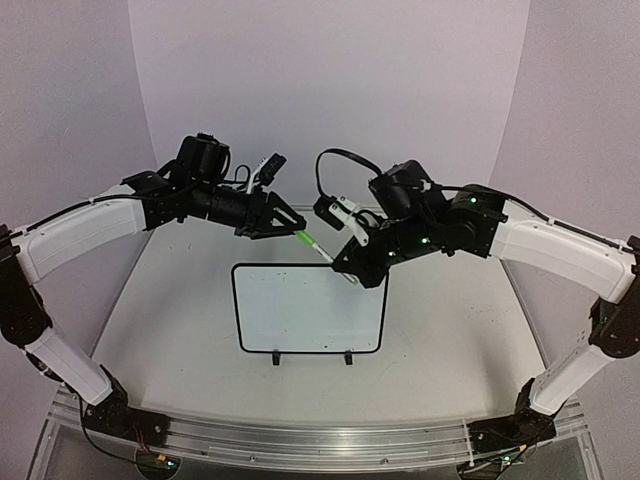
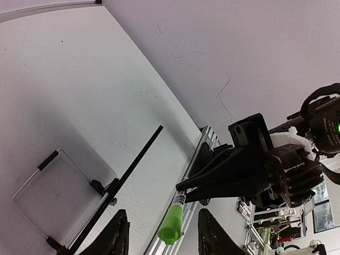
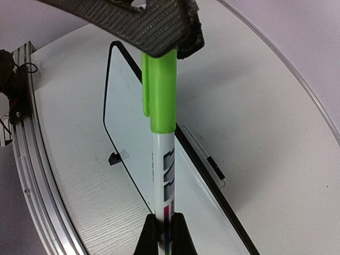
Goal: Write a sentence on the whiteboard
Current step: Pass from the right arm to the left, then open the pen cap from the whiteboard marker.
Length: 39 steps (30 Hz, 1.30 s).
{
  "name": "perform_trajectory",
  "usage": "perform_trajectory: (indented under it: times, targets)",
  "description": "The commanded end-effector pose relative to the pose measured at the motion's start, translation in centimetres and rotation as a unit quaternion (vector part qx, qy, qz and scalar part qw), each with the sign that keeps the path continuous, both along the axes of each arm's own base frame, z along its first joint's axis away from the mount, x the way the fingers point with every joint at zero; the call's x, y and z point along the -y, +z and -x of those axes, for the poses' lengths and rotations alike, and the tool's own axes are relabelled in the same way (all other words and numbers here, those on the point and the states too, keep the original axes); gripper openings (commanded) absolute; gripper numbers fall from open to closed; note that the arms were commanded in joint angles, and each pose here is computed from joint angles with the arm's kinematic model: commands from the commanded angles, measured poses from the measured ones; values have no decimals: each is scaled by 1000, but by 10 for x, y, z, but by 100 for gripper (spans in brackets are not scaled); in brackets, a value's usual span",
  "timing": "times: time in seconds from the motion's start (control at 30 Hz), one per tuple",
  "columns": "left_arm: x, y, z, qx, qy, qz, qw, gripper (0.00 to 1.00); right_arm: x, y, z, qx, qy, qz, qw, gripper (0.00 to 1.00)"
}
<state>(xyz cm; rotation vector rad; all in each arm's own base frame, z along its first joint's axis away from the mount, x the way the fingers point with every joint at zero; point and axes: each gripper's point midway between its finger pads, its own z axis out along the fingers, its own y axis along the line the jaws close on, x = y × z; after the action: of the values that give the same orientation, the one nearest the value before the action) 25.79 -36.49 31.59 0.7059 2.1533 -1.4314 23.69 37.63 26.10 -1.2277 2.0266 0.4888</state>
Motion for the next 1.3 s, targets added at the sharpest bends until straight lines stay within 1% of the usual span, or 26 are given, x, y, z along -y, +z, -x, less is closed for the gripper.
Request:
perform_trajectory:
  times: [0.0,0.17,0.3,0.33,0.4,0.5,0.53,0.6,0.67,0.7,0.73,0.8,0.87,0.93,1.03,1.13,1.27]
  targets:
    - [4,11,7,12,-24,2,1000,38,-8,16,-9,25,-6,-15,1000,0]
    - [7,11,10,14,-34,2,999,25,-9,14,-10,25,-6,-13,1000,0]
    - [10,8,11,13,-41,1,999,8,-9,13,-10,25,-6,-12,1000,0]
    - [11,7,11,12,-44,1,999,3,-9,13,-10,25,-5,-12,1000,0]
    - [12,6,12,11,-49,3,999,0,-9,12,-10,24,-5,-11,1000,0]
    - [11,8,10,20,-39,12,999,0,-7,16,-13,33,-18,-22,999,1]
    - [11,9,9,24,-31,18,999,0,-6,19,-15,38,-26,-31,998,4]
    - [8,16,6,34,-10,37,999,0,-4,28,-19,48,-41,-57,996,27]
    - [4,26,3,48,15,68,996,0,2,43,-27,44,-61,-104,992,47]
    - [2,31,1,56,28,83,995,0,6,51,-35,37,-77,-136,987,62]
    - [-1,38,0,66,42,105,991,0,13,55,-43,17,-91,-168,981,72]
    - [-7,51,0,86,62,154,982,0,21,62,-53,-26,-101,-236,966,83]
    - [-13,63,1,99,77,194,973,0,29,74,-59,-38,-98,-297,949,90]
    - [-19,72,1,109,90,224,964,0,29,90,-53,-46,-81,-350,932,93]
    - [-26,92,7,127,87,276,949,0,30,109,-46,-65,-57,-416,905,94]
    - [-27,106,14,138,72,305,940,0,28,128,-34,-86,-10,-479,874,96]
    - [-27,111,19,134,57,320,936,0,20,140,-17,-124,48,-511,849,94]
